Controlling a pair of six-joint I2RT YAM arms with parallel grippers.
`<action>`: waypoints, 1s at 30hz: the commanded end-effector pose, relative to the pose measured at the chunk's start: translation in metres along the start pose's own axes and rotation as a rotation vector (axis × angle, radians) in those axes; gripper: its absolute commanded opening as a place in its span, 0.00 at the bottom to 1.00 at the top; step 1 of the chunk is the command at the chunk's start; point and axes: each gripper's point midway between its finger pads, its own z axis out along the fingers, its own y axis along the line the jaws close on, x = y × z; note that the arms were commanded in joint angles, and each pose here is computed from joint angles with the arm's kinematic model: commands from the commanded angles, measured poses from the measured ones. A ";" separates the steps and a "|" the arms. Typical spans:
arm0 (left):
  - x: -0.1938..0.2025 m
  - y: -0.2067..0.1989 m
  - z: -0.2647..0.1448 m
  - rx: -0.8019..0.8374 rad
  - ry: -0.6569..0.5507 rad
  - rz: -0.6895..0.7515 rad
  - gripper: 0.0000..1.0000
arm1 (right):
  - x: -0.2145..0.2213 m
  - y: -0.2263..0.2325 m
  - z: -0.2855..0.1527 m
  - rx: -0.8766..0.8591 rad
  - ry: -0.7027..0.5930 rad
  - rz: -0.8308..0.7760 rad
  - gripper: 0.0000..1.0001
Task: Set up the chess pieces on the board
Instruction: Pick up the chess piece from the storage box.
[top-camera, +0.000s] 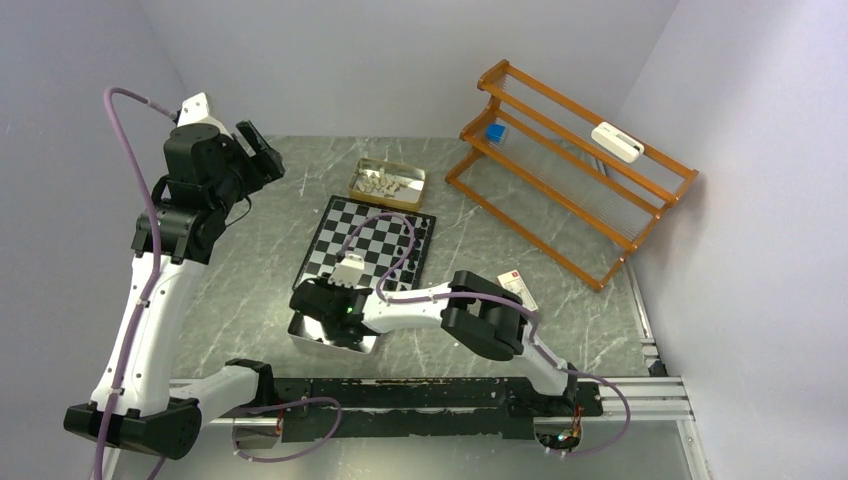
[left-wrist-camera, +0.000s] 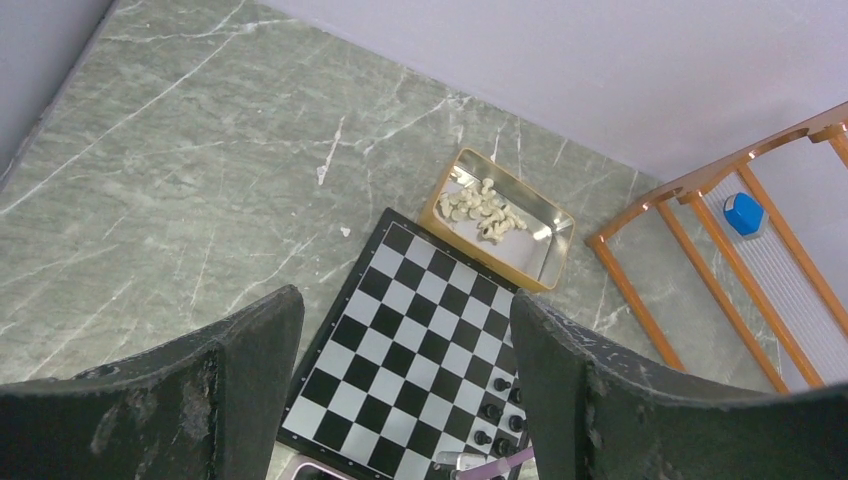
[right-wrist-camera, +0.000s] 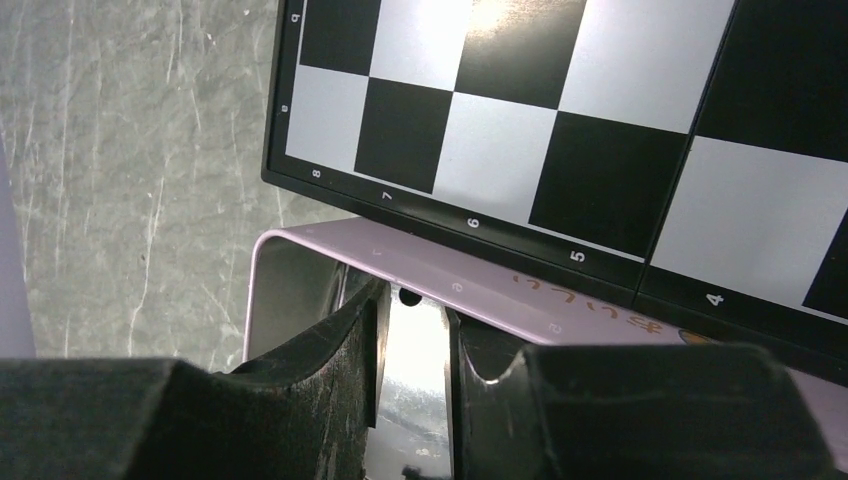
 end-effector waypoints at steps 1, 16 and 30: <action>-0.006 0.003 -0.001 -0.012 -0.038 -0.013 0.80 | 0.002 -0.020 0.014 0.079 -0.042 -0.028 0.29; -0.005 0.006 -0.001 -0.020 -0.044 0.000 0.79 | -0.005 -0.016 0.014 0.069 -0.066 -0.086 0.10; 0.065 0.006 0.017 0.094 0.133 0.097 0.71 | -0.064 0.040 -0.076 -0.310 -0.111 -0.240 0.07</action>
